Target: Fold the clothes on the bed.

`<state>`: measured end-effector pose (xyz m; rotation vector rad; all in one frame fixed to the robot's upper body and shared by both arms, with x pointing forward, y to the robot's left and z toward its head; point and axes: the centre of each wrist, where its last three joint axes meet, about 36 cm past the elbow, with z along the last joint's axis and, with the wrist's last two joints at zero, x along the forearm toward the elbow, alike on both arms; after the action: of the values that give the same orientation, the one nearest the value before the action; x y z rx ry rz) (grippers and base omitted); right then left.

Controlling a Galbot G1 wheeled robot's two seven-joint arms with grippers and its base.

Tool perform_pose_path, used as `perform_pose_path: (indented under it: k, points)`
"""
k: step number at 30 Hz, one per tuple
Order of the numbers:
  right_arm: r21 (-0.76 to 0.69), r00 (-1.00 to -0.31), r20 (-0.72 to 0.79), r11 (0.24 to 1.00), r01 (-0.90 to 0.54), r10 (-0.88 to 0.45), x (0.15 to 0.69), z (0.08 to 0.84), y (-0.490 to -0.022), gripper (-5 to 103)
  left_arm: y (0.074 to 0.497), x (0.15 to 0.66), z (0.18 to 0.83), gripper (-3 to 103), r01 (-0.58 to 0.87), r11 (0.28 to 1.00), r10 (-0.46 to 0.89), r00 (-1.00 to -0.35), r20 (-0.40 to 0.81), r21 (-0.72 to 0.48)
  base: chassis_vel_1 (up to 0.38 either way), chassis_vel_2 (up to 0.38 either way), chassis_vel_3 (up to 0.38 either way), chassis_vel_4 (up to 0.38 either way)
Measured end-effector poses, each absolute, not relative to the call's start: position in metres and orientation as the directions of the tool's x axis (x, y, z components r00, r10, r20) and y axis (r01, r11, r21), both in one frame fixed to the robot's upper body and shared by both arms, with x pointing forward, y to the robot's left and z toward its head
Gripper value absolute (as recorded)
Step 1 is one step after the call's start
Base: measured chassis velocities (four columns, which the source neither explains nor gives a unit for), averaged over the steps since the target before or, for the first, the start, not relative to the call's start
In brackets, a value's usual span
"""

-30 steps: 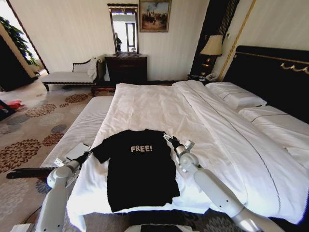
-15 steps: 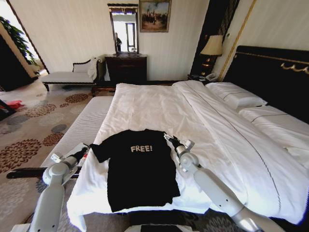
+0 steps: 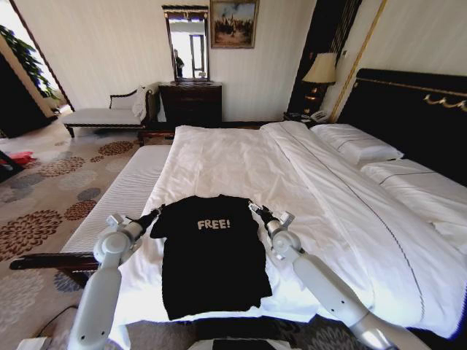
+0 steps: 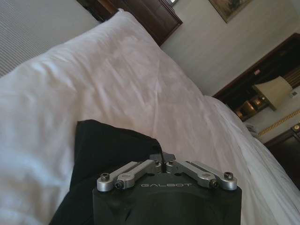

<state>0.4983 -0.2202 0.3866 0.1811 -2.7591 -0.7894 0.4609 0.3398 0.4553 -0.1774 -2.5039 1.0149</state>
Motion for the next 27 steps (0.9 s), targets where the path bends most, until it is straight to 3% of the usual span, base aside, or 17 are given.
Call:
perform_pose_path:
  k: [14,26,27]
  points:
    - [0.530,-0.958,0.221,0.847,-0.039,-0.183,0.507,0.382,-0.217,100,0.296,0.487,0.445,0,0.038,0.716,0.372,-0.865,0.335,-0.697,0.000,0.000,0.000,0.000]
    - [0.526,-0.956,0.229,0.849,-0.038,-0.184,0.509,0.377,-0.213,100,0.291,0.486,0.441,-2,0.040,0.729,0.372,-0.861,0.347,-0.683,0.000,0.000,0.000,0.000]
    - [0.527,-0.956,0.228,0.849,-0.039,-0.186,0.509,0.377,-0.212,100,0.291,0.485,0.441,3,0.047,0.729,0.375,-0.862,0.340,-0.683,0.000,0.000,0.000,0.000]
